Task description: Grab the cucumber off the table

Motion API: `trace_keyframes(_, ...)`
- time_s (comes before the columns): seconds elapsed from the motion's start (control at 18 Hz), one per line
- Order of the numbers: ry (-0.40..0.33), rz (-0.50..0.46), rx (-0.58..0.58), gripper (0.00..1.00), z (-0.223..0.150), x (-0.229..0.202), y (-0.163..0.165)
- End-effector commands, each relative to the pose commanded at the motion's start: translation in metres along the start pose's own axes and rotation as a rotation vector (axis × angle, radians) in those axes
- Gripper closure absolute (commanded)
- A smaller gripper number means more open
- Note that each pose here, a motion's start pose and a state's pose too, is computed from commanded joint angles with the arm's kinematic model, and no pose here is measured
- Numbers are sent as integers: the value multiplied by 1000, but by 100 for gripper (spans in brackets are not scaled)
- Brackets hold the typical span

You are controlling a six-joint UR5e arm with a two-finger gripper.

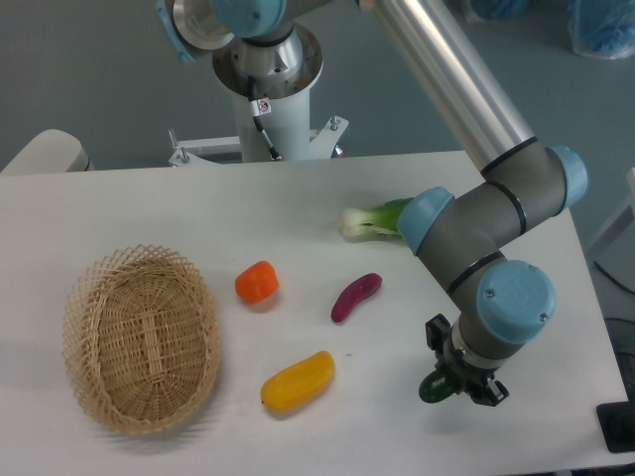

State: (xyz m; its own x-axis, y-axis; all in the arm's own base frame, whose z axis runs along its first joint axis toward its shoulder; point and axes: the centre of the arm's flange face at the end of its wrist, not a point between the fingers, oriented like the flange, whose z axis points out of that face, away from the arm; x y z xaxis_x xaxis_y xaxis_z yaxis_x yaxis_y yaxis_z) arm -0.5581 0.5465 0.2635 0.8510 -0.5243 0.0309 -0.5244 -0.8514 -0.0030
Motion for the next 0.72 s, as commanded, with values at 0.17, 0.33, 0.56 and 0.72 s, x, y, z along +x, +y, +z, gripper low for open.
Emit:
trace_keyframes(0.17, 12, 26, -5, 88, 1, 7, -20)
trace_keyframes(0.33, 11, 38, -5, 87, -1, 13, -34)
trace_keyframes(0.56, 11, 51, 0, 86, -1, 16, -44)
trace_keyframes(0.72, 11, 61, -5, 87, -1, 19, -53)
